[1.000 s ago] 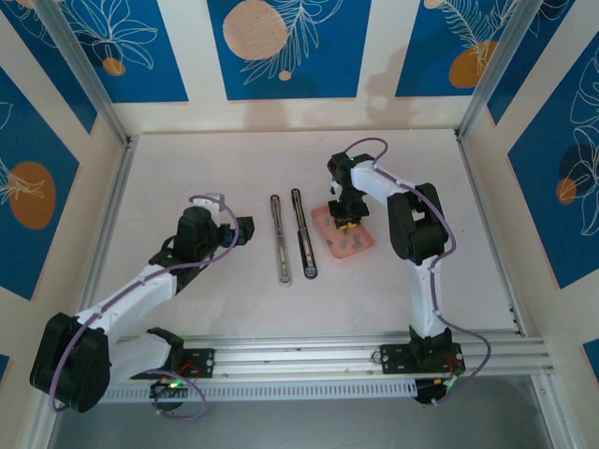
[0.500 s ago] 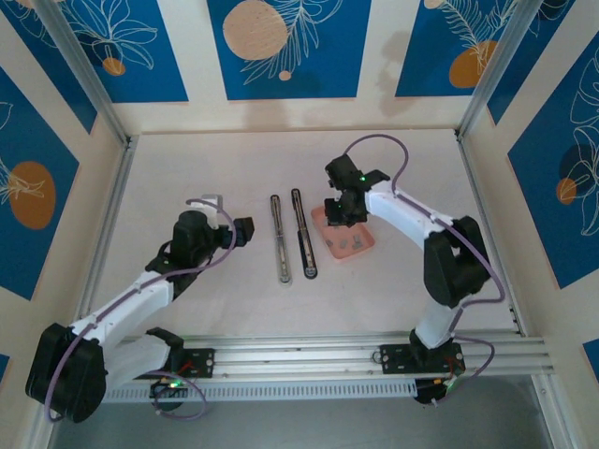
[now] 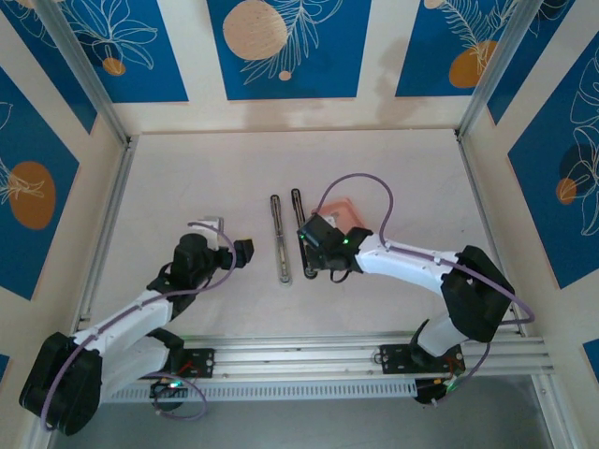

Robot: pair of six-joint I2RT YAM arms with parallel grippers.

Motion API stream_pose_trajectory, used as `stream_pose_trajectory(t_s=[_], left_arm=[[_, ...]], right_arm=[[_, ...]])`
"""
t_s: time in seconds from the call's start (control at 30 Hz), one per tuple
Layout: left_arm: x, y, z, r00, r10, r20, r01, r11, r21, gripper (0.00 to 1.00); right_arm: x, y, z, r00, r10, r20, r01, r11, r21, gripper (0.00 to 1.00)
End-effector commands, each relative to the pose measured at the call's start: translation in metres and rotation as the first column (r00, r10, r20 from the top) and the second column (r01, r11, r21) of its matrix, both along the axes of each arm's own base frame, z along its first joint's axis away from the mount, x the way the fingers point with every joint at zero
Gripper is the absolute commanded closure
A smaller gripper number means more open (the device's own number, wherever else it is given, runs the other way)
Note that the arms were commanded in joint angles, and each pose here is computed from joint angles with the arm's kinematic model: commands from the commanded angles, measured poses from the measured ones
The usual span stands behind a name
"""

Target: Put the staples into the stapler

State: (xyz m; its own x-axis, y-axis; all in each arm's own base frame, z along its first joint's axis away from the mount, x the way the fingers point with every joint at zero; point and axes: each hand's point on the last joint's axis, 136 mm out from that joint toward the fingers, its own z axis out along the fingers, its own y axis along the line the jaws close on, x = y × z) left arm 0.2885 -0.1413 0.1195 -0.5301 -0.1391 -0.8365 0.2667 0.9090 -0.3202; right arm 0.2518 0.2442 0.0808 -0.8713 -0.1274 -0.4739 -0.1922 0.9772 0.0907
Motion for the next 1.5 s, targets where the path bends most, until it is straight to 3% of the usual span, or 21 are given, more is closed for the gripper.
stream_pose_trajectory(t_s=[0.0, 0.47, 0.9, 1.47], left_arm=[[0.001, -0.004, 0.009, 0.998, -0.011, 0.058, 0.012, 1.0, -0.017, 0.0], [-0.004, 0.004, -0.005, 0.999, 0.009, 0.041, -0.009, 1.0, 0.006, 0.0], [-0.003, 0.004, -0.006, 0.999, 0.013, 0.043, -0.013, 1.0, 0.004, 0.0], [-0.001, 0.003, -0.006, 0.999, 0.012, 0.043, -0.012, 1.0, 0.004, 0.0]], right_arm=[[0.004, 0.011, 0.006, 0.996, -0.03, 0.083, 0.028, 0.999, 0.028, 0.85], [0.006, 0.028, -0.008, 0.997, 0.023, 0.071, -0.021, 0.999, -0.029, 0.84], [0.015, 0.023, 0.0, 0.996, 0.006, 0.088, -0.009, 0.999, 0.03, 0.84], [0.016, 0.021, -0.018, 0.999, 0.016, 0.04, -0.016, 1.0, 0.006, 0.84]])
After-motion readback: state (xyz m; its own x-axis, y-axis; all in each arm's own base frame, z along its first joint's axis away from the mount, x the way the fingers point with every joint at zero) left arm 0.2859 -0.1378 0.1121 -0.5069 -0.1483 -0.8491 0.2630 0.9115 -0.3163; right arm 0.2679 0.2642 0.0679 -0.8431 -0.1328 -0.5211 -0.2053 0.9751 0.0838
